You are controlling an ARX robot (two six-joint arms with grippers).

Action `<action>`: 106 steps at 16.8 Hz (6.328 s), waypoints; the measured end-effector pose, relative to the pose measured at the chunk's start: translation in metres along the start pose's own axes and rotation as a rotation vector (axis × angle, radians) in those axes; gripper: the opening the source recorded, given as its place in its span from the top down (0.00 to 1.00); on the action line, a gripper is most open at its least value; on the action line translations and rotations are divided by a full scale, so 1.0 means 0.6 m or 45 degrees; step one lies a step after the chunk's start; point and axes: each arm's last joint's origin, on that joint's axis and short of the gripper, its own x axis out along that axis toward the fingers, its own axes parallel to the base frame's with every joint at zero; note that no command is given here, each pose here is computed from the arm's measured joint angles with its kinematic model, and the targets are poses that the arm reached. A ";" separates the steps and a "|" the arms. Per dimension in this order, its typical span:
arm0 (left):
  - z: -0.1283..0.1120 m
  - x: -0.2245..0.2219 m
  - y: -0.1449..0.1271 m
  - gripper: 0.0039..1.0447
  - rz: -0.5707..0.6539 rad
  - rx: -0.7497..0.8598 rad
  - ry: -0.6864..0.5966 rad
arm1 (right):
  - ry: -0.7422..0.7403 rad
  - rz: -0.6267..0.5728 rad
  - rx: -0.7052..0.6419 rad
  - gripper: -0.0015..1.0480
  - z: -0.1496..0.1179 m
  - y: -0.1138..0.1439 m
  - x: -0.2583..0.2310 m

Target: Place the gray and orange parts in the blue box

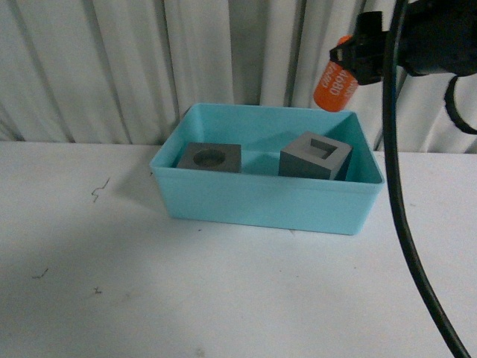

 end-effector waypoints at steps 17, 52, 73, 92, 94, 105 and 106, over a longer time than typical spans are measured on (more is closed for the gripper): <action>0.000 0.000 0.000 0.06 0.000 0.000 0.000 | 0.261 0.052 0.096 0.55 -0.124 0.099 0.151; 0.000 0.000 0.000 0.06 0.000 0.000 0.000 | 0.319 -0.573 0.743 0.06 -0.154 0.155 -0.369; 0.000 0.000 0.000 0.06 0.000 0.000 0.000 | -0.304 -0.643 0.110 0.98 -0.183 0.120 -0.483; 0.000 0.000 0.000 0.06 0.000 0.000 0.000 | -0.290 -0.642 0.110 0.48 -0.193 0.131 -0.501; 0.000 0.000 0.000 0.06 0.000 0.000 0.000 | -0.290 -0.641 0.110 0.33 -0.193 0.131 -0.501; 0.000 0.000 0.000 0.06 0.000 0.000 0.000 | -0.290 -0.642 0.110 0.06 -0.193 0.131 -0.501; 0.000 0.000 0.000 0.06 0.000 0.000 0.000 | -0.290 -0.642 0.110 0.06 -0.193 0.131 -0.501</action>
